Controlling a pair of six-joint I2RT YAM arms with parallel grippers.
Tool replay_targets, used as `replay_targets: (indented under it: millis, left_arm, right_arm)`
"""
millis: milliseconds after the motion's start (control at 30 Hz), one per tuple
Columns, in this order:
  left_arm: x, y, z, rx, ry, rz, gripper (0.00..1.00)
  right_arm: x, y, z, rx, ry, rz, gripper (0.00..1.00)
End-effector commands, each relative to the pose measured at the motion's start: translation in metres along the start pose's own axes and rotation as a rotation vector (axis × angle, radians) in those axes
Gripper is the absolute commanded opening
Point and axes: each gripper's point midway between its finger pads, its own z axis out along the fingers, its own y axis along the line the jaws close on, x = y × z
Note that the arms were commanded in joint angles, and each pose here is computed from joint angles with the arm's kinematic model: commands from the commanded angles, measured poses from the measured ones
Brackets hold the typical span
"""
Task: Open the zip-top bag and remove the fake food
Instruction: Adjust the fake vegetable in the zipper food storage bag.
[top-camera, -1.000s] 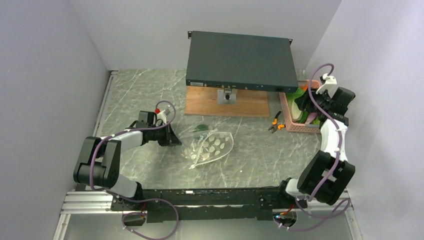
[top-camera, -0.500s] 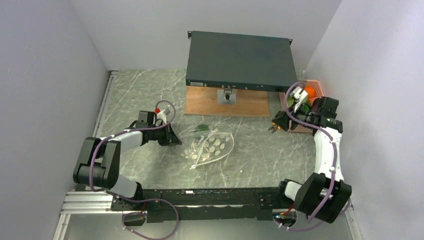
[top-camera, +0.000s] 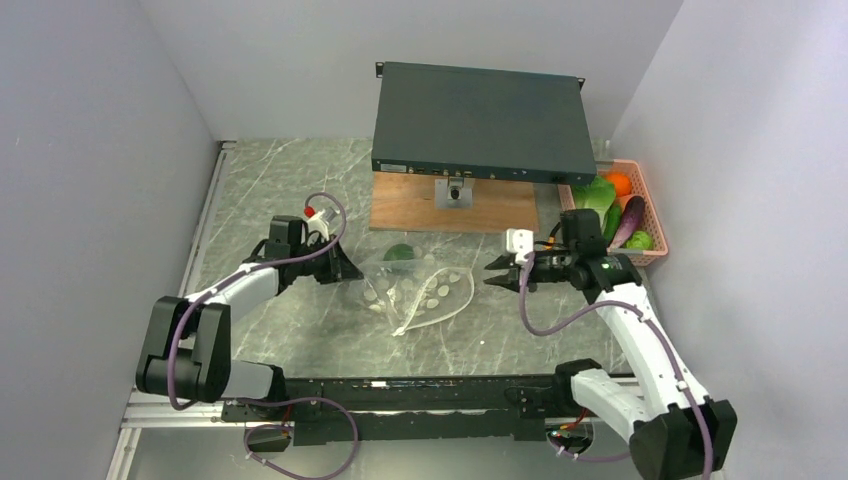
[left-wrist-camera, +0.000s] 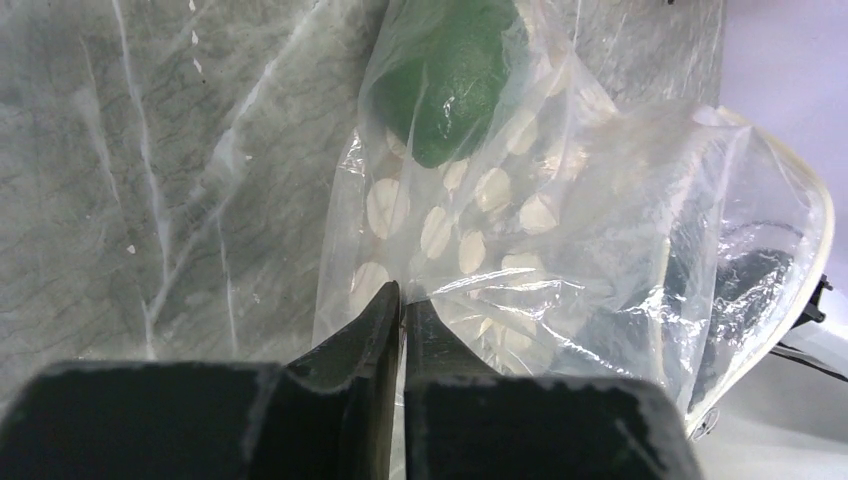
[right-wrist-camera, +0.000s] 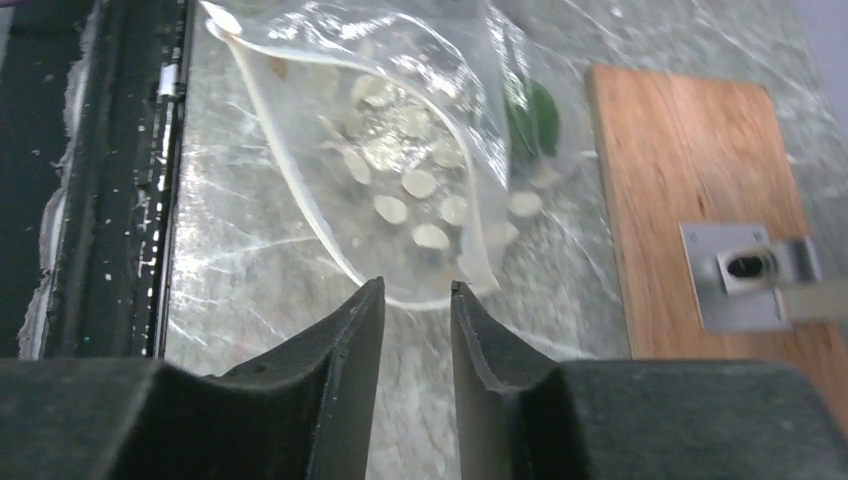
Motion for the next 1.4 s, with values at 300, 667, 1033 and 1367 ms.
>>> replay_targets:
  millis: [300, 667, 1033, 1367]
  left_arm:
    - [-0.012, -0.006, -0.016, 0.001, -0.077, 0.04, 0.32]
    - [-0.053, -0.012, -0.059, -0.119, -0.228, 0.162, 0.7]
    - [-0.099, -0.009, -0.066, -0.11, -0.335, 0.031, 1.0]
    - [-0.1, -0.016, -0.049, -0.006, -0.275, -0.004, 0.96]
  right_arm:
    - [0.027, 0.031, 0.095, -0.199, 0.053, -0.231, 0.18]
    - [0.05, 0.023, 0.13, -0.122, 0.049, -0.34, 0.2]
    - [0.063, 0.039, 0.128, -0.1, 0.017, -0.329, 0.25]
    - [0.066, 0.041, 0.127, -0.075, 0.013, -0.3, 0.27]
